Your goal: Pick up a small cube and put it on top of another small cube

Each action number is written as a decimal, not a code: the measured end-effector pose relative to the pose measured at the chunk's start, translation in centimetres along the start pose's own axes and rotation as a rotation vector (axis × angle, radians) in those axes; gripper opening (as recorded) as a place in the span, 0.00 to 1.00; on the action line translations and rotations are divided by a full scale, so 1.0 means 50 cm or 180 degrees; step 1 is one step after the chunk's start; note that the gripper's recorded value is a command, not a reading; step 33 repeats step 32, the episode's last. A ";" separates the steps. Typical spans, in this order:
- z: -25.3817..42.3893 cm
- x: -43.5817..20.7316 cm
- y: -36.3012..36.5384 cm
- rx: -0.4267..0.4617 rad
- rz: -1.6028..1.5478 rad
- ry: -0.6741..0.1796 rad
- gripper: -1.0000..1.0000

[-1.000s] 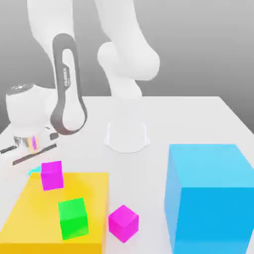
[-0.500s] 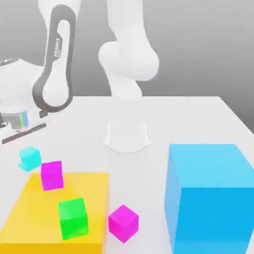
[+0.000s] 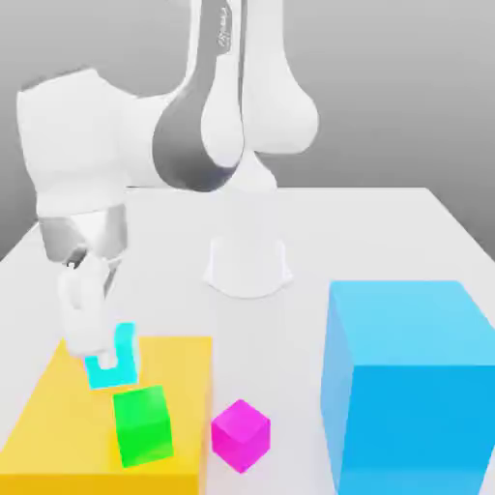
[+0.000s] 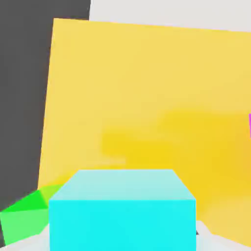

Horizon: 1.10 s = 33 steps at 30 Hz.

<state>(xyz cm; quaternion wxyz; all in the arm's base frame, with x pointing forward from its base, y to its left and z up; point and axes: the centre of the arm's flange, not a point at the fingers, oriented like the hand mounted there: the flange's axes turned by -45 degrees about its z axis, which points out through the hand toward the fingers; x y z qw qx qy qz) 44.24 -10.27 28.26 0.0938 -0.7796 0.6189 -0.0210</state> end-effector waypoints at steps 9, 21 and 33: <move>0.053 -0.113 -0.003 -0.0367 0.0297 0.0095 0.00; 0.170 -0.173 0.011 -0.0514 0.0537 0.0324 0.00; 0.175 -0.173 0.013 -0.0520 0.0537 0.0323 1.00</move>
